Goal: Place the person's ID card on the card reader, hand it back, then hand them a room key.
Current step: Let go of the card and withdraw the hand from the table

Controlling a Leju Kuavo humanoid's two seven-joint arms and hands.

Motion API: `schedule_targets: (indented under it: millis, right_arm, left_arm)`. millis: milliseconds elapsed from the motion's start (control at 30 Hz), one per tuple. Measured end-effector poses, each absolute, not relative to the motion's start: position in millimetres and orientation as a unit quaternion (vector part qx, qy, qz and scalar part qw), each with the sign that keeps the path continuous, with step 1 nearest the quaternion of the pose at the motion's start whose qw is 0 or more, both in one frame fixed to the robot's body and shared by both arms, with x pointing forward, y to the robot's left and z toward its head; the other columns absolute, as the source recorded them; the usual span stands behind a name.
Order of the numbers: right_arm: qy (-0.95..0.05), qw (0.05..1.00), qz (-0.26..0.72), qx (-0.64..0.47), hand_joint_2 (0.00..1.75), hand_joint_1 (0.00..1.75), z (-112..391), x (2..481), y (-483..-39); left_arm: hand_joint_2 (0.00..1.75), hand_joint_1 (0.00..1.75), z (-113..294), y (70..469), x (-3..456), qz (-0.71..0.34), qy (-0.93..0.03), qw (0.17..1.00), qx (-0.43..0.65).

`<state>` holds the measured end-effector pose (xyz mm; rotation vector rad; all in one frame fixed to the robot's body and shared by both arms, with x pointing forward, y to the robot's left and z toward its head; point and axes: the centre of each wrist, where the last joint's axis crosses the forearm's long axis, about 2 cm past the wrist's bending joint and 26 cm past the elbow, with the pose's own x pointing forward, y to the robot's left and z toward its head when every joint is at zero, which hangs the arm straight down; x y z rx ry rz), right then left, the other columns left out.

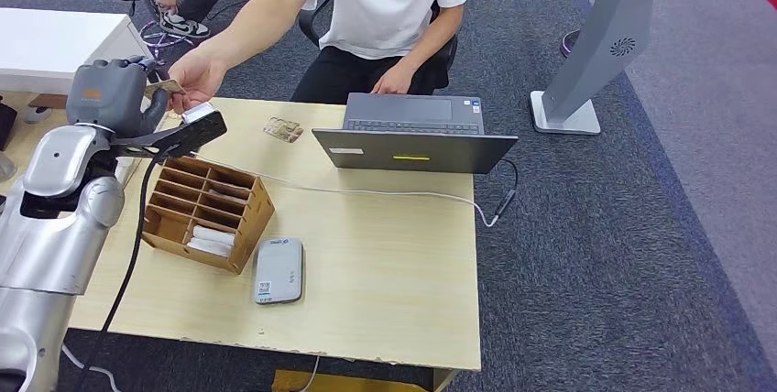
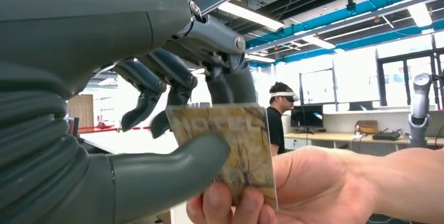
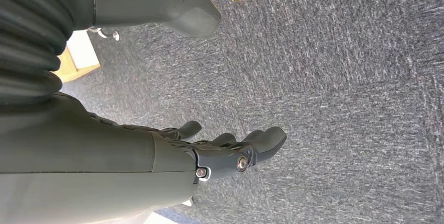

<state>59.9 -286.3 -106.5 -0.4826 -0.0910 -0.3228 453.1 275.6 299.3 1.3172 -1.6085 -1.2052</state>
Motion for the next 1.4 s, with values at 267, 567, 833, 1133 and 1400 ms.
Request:
schedule_targets:
  millis: [267,567,833,1133,1400]
  right_arm:
    - [-0.045,0.957,-0.159,-0.237,1.75,0.00,-106.5,60.0,-286.1]
    - [-0.044,0.956,-0.165,-0.239,1.75,0.00,-106.5,59.1,-286.1]
    - [-0.030,0.950,-0.193,-0.243,1.75,0.00,-107.2,53.1,-285.1]
    - [-0.017,0.947,-0.199,-0.252,1.75,0.00,-107.4,49.7,-284.8]
    - [-0.028,0.942,-0.206,-0.262,1.75,0.00,-107.5,47.7,-285.5]
  left_arm:
    - [1.75,0.00,296.1,273.2,451.2,-0.452,-0.635,0.361,0.512]
    - [1.75,0.00,266.7,285.5,427.3,-0.421,-0.671,0.340,0.507]
    - [1.75,0.00,190.9,315.9,334.9,-0.336,-0.734,0.342,0.482]
    - [1.75,0.00,164.3,357.5,255.8,-0.241,-0.749,0.382,0.484]
    - [1.75,0.00,135.9,399.2,172.2,-0.117,-0.756,0.450,0.461]
